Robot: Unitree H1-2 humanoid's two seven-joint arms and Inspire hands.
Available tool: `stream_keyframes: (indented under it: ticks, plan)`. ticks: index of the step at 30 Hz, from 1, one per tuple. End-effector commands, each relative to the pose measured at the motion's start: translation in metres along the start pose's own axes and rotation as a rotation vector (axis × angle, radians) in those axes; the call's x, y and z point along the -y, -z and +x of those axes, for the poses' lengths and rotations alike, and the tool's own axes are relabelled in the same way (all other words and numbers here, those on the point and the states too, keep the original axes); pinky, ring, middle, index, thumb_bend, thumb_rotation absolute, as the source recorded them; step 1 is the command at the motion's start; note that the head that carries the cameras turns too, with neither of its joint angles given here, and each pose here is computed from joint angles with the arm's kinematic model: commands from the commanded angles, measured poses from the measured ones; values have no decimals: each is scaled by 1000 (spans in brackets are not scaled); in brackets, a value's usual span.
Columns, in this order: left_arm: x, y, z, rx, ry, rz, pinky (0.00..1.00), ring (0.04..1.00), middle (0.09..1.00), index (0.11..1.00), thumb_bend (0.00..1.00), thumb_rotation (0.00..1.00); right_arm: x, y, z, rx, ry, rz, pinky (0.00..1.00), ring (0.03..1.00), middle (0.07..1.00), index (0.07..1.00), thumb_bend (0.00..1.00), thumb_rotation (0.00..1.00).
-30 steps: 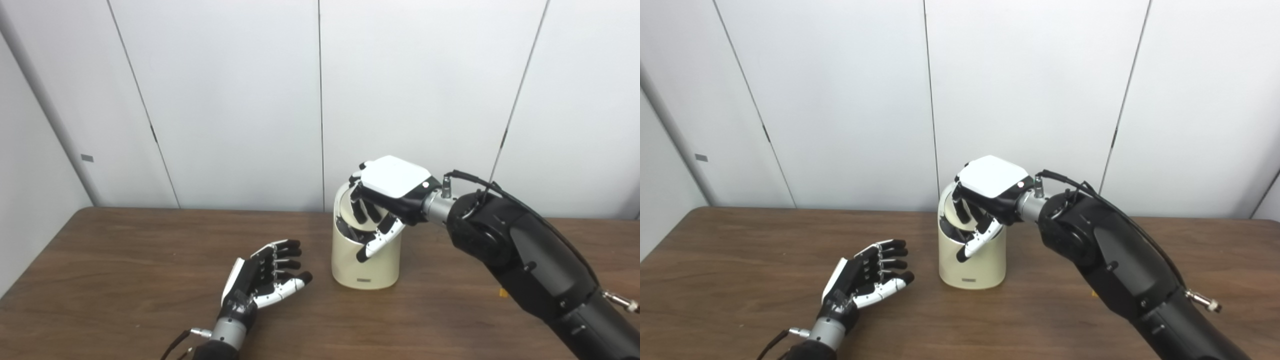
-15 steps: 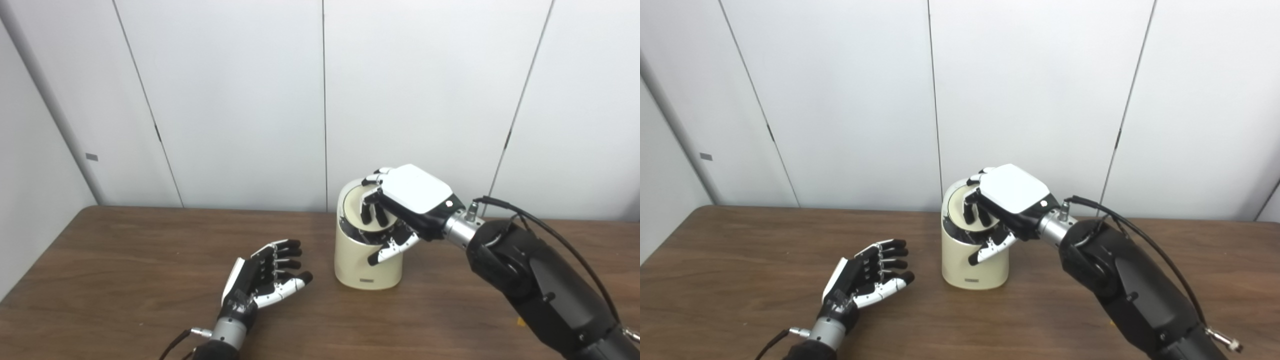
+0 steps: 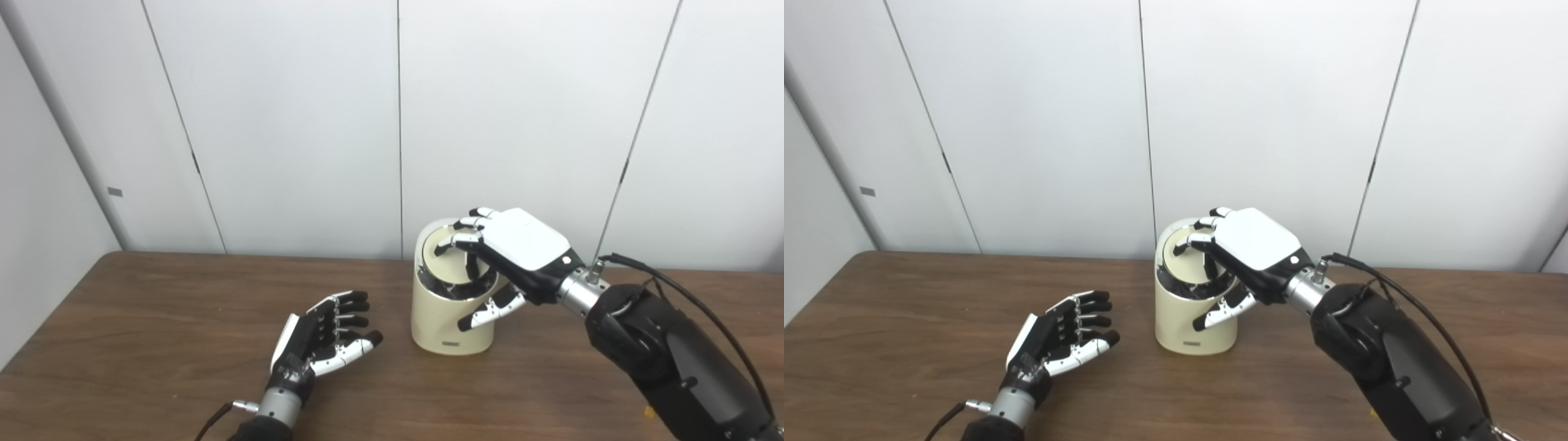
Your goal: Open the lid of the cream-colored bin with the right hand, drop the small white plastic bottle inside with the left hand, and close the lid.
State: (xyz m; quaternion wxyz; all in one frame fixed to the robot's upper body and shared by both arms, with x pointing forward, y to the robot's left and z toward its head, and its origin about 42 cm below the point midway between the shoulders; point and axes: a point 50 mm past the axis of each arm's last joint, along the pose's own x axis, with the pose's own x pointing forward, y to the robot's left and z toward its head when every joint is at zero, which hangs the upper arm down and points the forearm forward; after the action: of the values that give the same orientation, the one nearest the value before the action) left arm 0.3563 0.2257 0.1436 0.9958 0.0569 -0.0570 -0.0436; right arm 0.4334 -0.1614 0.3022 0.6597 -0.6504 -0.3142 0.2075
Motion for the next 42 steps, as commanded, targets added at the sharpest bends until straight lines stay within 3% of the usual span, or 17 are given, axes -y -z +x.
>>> stream_keyframes:
  ticks: [1, 8, 16, 20, 26, 29, 33, 37, 42]
  plan:
    - [-1, -18, 9, 70, -5, 13, 607, 693, 753, 757, 700, 159, -21, 9, -4, -41, -186, -18, 919, 886, 797, 768, 681, 509]
    - [1, -17, 9, 70, -11, 17, 607, 690, 748, 751, 702, 151, -15, 8, 13, -15, -305, -59, 930, 904, 798, 773, 699, 576]
    - [0, -17, 9, 72, -15, 10, 609, 693, 752, 754, 699, 158, -5, 5, 11, -13, -285, -17, 926, 881, 774, 751, 700, 572]
    - [-2, -17, 9, 70, -20, 13, 615, 693, 749, 750, 709, 176, 15, 3, -1, -36, -161, 31, 854, 839, 741, 720, 698, 472]
    - [-6, -16, 10, 73, -20, 16, 612, 694, 752, 753, 707, 175, 34, 6, -20, -120, 70, 91, 631, 731, 733, 722, 713, 261]
    - [-8, -17, 10, 77, -19, 21, 608, 693, 750, 752, 706, 170, 32, 12, -24, -155, 180, 163, 566, 709, 741, 733, 693, 237]
    - [-10, -18, 9, 81, -17, 31, 605, 692, 753, 757, 713, 185, 30, 19, -37, -235, 327, 366, 557, 718, 769, 752, 639, 241]
    - [-13, -19, 9, 87, -20, 39, 602, 687, 750, 756, 723, 190, 23, 24, -56, -299, 418, 517, 546, 684, 744, 739, 648, 156]
    - [-16, -18, 7, 88, -18, 53, 601, 684, 747, 755, 730, 204, 6, 34, -79, -353, 466, 687, 551, 701, 764, 758, 616, 150]
